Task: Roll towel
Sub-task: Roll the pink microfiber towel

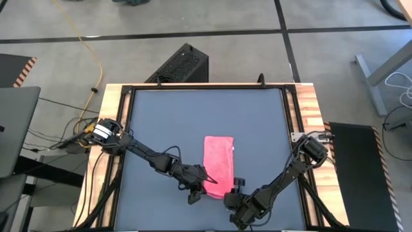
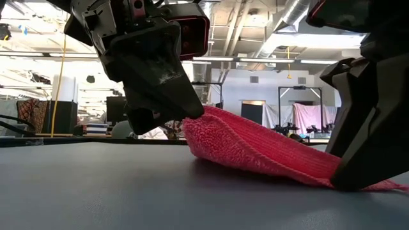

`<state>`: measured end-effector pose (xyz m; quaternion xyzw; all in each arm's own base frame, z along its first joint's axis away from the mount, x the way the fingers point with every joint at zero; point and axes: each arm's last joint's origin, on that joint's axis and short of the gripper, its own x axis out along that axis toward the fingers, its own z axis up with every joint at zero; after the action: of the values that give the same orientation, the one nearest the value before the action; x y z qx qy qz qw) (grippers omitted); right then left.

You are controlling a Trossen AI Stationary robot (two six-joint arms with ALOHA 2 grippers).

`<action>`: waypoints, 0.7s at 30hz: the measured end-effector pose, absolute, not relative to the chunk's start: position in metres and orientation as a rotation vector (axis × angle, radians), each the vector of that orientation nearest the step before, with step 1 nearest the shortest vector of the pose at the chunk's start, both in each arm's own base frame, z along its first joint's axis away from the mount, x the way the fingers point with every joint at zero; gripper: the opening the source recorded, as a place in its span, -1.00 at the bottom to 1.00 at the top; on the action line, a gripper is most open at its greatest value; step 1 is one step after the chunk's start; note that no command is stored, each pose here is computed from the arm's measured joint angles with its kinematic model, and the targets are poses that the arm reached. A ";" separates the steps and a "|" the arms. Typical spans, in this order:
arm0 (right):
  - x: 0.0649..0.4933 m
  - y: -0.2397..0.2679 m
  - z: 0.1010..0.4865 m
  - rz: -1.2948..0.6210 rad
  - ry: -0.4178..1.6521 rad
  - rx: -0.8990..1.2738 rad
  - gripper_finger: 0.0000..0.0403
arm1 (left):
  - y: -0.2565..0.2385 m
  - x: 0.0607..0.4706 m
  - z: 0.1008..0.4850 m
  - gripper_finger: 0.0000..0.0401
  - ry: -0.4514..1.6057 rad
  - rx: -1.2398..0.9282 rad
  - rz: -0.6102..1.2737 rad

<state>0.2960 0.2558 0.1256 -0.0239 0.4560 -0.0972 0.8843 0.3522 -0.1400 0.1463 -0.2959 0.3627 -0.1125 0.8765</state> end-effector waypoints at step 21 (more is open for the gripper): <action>0.299 0.246 0.126 -0.257 1.013 0.085 -0.89 | -0.140 0.352 0.146 -1.00 0.760 -0.625 -0.231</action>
<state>0.2990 0.2464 0.1256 0.0406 0.4838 -0.1227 0.8656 0.3521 -0.1400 0.1462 -0.2995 0.3640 -0.1108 0.8749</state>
